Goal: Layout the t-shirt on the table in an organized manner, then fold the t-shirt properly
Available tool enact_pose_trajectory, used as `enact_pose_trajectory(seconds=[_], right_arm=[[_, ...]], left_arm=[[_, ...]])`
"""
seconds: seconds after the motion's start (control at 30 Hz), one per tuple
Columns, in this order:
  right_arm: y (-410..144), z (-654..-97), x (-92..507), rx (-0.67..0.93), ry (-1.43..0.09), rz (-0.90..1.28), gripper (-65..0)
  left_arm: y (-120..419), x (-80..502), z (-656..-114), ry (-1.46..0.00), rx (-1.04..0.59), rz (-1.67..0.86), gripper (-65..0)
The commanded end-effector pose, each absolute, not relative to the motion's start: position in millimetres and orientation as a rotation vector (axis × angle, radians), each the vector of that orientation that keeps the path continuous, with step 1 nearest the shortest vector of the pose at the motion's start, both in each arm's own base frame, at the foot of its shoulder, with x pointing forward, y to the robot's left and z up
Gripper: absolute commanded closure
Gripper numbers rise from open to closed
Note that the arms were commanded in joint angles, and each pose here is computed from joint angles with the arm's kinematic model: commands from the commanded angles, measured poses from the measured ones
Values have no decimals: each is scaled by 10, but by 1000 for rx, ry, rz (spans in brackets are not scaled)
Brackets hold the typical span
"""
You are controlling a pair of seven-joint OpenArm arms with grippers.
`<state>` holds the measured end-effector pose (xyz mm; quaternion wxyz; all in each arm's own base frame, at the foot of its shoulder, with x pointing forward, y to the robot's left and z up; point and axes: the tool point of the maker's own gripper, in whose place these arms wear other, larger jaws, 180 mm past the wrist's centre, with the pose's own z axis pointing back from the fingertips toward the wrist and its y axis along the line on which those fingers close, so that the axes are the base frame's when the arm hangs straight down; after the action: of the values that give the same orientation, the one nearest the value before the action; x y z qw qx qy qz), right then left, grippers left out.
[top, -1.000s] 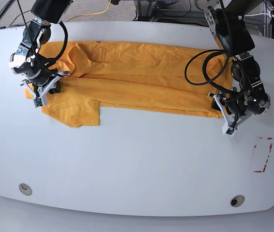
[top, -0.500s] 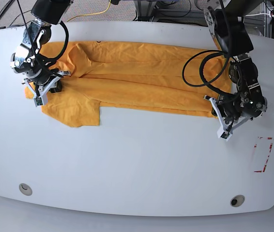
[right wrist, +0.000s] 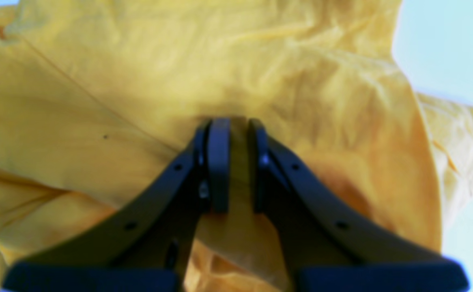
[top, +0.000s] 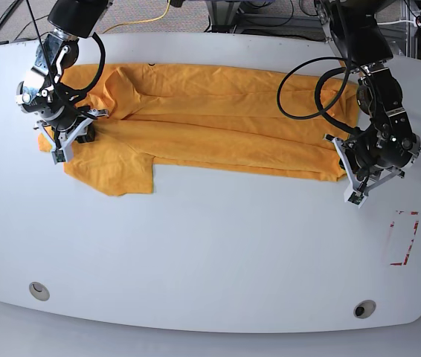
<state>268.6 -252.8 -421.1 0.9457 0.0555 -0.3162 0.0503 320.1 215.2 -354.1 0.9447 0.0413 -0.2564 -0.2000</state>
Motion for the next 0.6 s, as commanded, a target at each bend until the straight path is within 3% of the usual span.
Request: enact_pose_trajectory(seconds=[0.0, 0.27, 0.5, 0.57], right_arm=[[-2575, -4128, 2752, 100, -668, 108, -81], [-2571, -4129, 2753, 101, -668, 109, -81], [-2566, -4130, 2754, 101, -667, 111, -81], [-2566, -4130, 2754, 101, -667, 111, -81]], left_arm=[[2285, 3232, -3377, -547, 138, -415, -76], [2322, 3226, -3371, -548, 143, -407, -103], [2535, 3291, -3237, -589, 157, -315, -318], [2561, 3302, -3232, -599, 145, -281, -354]])
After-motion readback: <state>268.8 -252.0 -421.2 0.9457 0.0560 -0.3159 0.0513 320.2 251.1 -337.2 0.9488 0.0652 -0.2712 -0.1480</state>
